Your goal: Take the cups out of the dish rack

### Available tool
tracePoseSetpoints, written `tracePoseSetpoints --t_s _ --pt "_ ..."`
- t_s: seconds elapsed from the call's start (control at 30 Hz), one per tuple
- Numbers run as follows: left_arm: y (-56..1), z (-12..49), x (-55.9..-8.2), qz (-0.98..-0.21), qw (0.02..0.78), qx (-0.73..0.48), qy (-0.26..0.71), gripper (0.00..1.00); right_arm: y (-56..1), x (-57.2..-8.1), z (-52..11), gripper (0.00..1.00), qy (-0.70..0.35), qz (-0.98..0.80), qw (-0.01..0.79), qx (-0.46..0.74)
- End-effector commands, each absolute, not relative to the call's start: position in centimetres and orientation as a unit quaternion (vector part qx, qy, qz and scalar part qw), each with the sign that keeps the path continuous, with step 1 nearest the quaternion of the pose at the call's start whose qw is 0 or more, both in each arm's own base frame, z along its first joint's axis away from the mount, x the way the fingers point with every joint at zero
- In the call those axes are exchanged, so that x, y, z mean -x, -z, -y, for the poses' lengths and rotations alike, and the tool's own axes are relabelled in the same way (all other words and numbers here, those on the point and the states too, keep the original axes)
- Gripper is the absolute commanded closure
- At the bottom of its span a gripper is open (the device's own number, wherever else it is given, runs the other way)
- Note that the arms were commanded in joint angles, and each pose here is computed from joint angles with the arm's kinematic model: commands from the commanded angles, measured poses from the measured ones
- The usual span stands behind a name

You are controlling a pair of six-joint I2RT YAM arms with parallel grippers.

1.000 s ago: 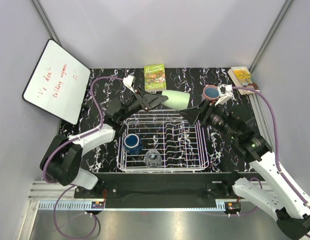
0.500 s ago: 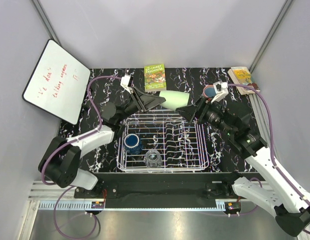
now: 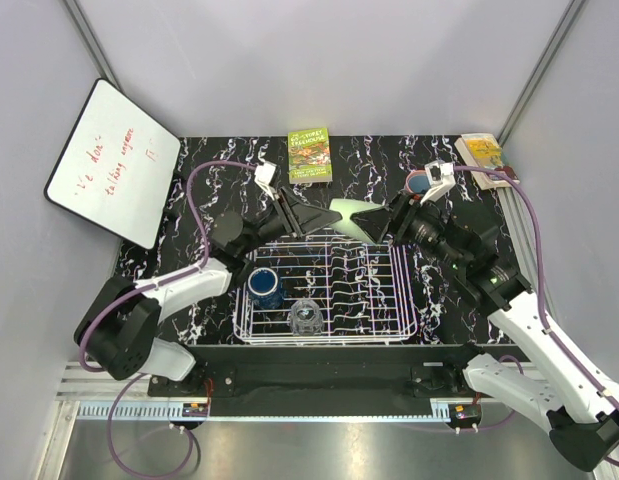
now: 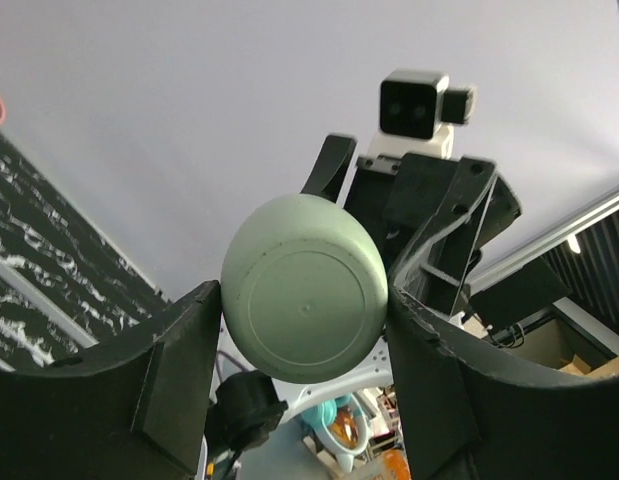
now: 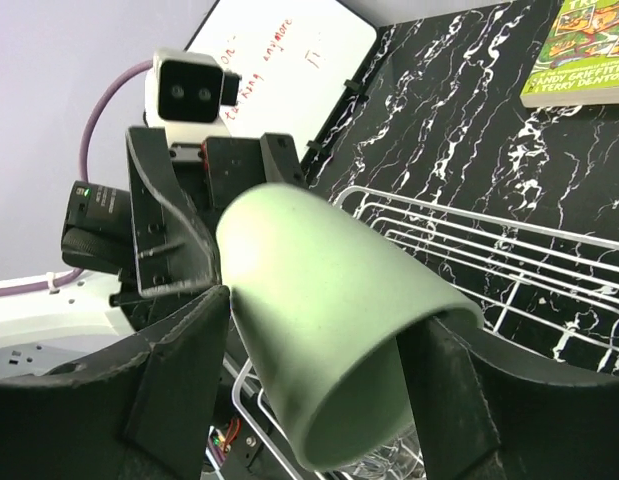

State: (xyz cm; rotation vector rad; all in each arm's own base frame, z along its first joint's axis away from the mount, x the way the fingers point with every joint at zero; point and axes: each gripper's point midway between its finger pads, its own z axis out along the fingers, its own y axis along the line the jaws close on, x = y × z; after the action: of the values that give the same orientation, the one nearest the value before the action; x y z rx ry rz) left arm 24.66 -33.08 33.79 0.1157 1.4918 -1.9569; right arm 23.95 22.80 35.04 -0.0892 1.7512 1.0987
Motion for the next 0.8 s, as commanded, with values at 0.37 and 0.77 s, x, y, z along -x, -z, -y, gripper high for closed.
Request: tracePoseSetpoints --t_s 0.37,0.77 --pt "-34.6 33.7 -21.7 -0.550 0.332 -0.092 0.761 0.84 -37.6 -24.1 -23.9 1.00 -0.489 -0.695 0.524 0.048" --pt "-32.8 30.8 -27.2 -0.687 0.400 -0.053 0.605 0.01 -38.5 -23.6 -16.9 1.00 -0.357 -0.722 0.592 -0.015"
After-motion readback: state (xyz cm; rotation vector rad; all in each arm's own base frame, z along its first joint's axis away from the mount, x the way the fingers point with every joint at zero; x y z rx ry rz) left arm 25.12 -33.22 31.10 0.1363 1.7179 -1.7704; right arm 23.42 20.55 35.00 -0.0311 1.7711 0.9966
